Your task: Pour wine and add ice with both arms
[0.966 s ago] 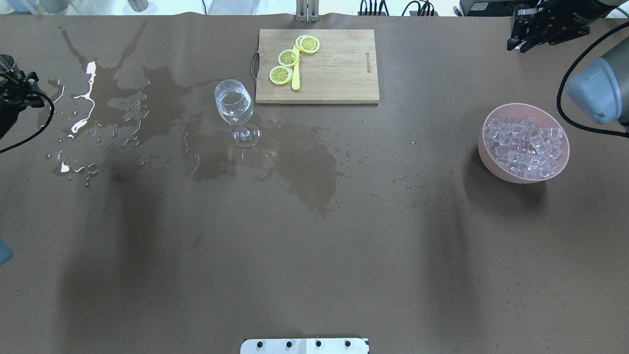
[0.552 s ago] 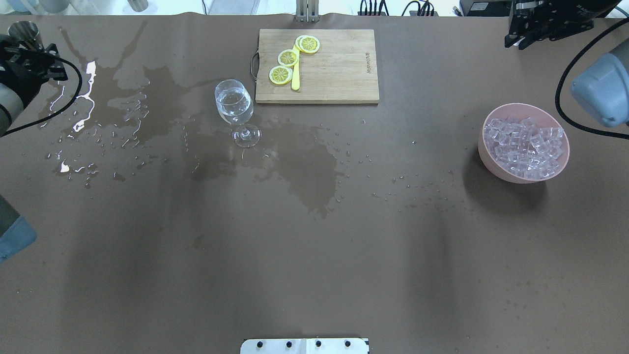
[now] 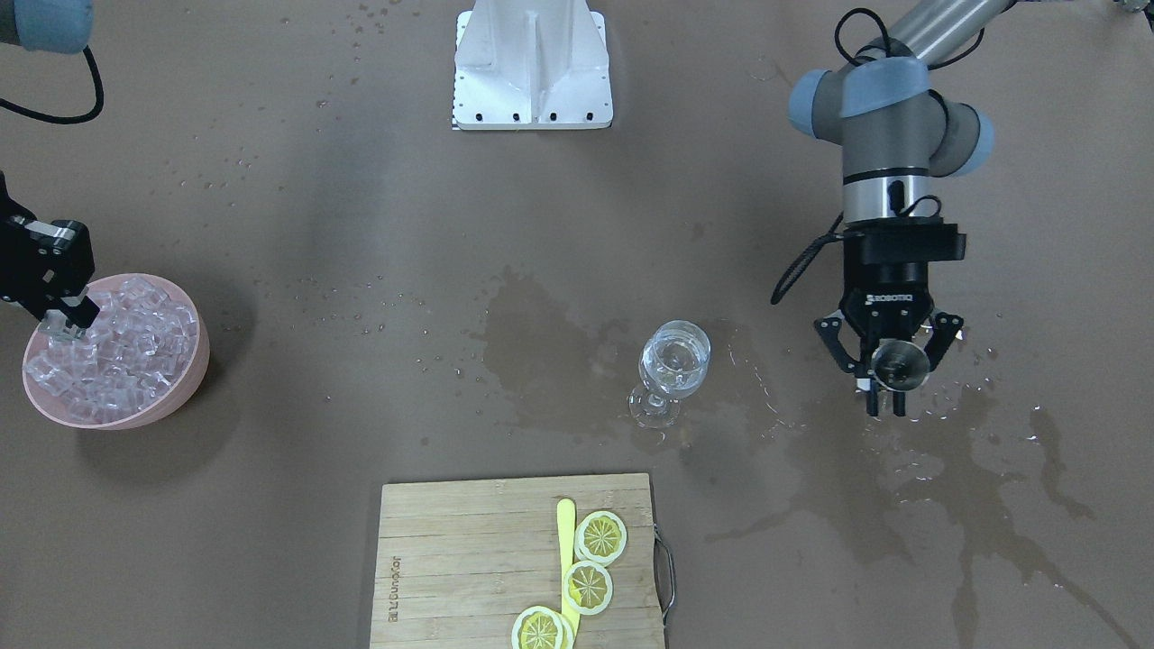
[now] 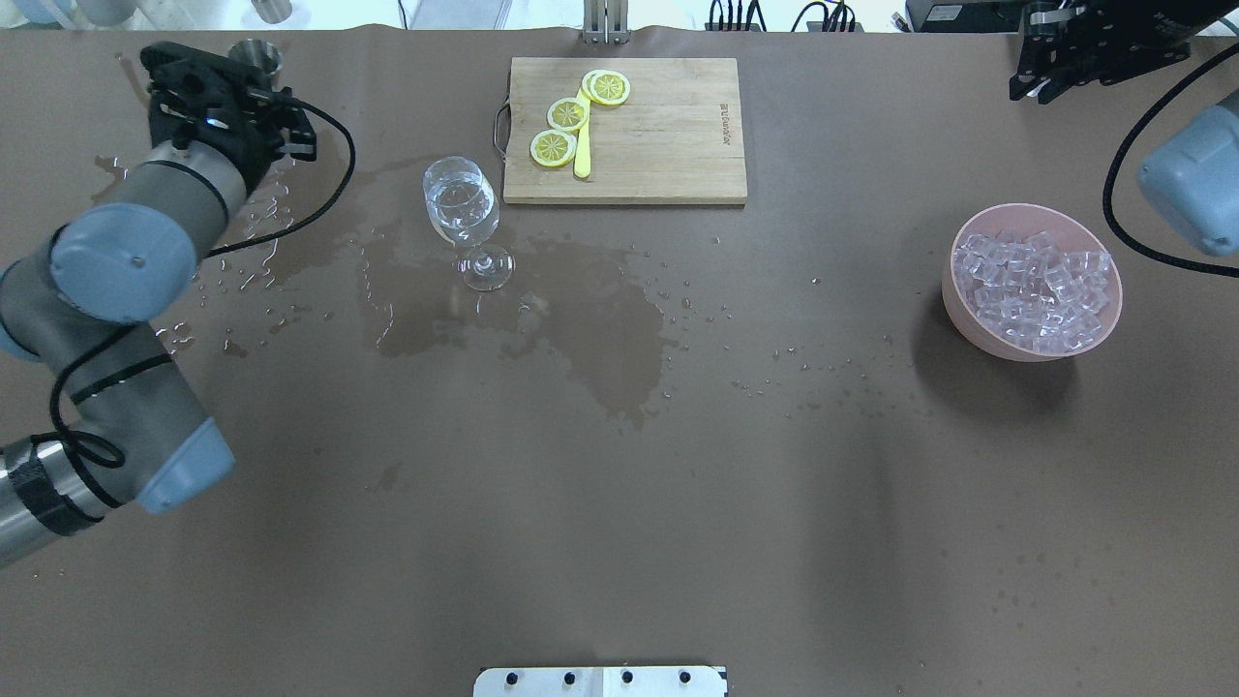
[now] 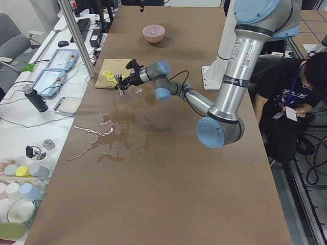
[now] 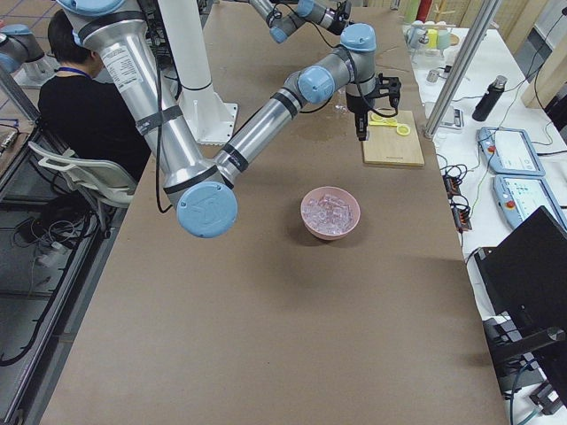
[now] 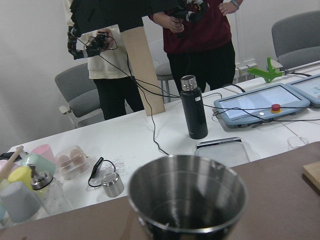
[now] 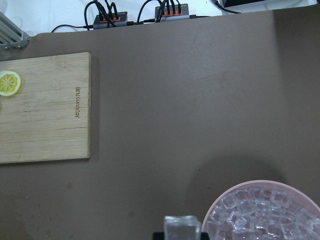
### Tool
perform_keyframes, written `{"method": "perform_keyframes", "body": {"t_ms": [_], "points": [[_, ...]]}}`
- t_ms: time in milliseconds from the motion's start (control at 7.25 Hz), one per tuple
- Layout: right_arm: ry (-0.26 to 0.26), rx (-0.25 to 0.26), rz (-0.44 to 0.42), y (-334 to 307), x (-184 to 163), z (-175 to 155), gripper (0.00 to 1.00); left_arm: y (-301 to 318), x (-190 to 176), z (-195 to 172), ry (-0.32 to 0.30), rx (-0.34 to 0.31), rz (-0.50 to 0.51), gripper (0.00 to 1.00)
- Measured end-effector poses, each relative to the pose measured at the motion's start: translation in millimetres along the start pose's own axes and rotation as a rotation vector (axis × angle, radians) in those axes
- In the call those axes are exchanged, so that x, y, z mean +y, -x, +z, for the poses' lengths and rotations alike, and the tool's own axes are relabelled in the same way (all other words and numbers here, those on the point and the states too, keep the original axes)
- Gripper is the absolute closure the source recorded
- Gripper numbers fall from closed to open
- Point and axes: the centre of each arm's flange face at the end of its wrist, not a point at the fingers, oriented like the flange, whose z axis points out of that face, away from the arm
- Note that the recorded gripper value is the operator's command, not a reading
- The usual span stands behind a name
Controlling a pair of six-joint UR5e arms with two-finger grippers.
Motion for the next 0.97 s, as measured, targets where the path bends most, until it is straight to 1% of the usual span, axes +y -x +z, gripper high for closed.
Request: {"method": "perform_keyframes", "body": {"t_ms": [138,276,690,966], "points": [[0.002,0.006,0.003,-2,-1,0,1.0,-31,3,-8,-0.004,0.01,0.03,0.79],[0.005,0.011,0.008,-3,-2,-1,1.0,-48,7,-15,-0.012,0.017,0.047,0.79],[0.008,0.021,0.007,1,-4,2,1.0,-65,7,-42,-0.05,0.034,0.057,0.79],[0.008,0.022,0.005,2,-4,2,1.0,-68,18,-50,-0.058,0.024,0.1,0.79]]}}
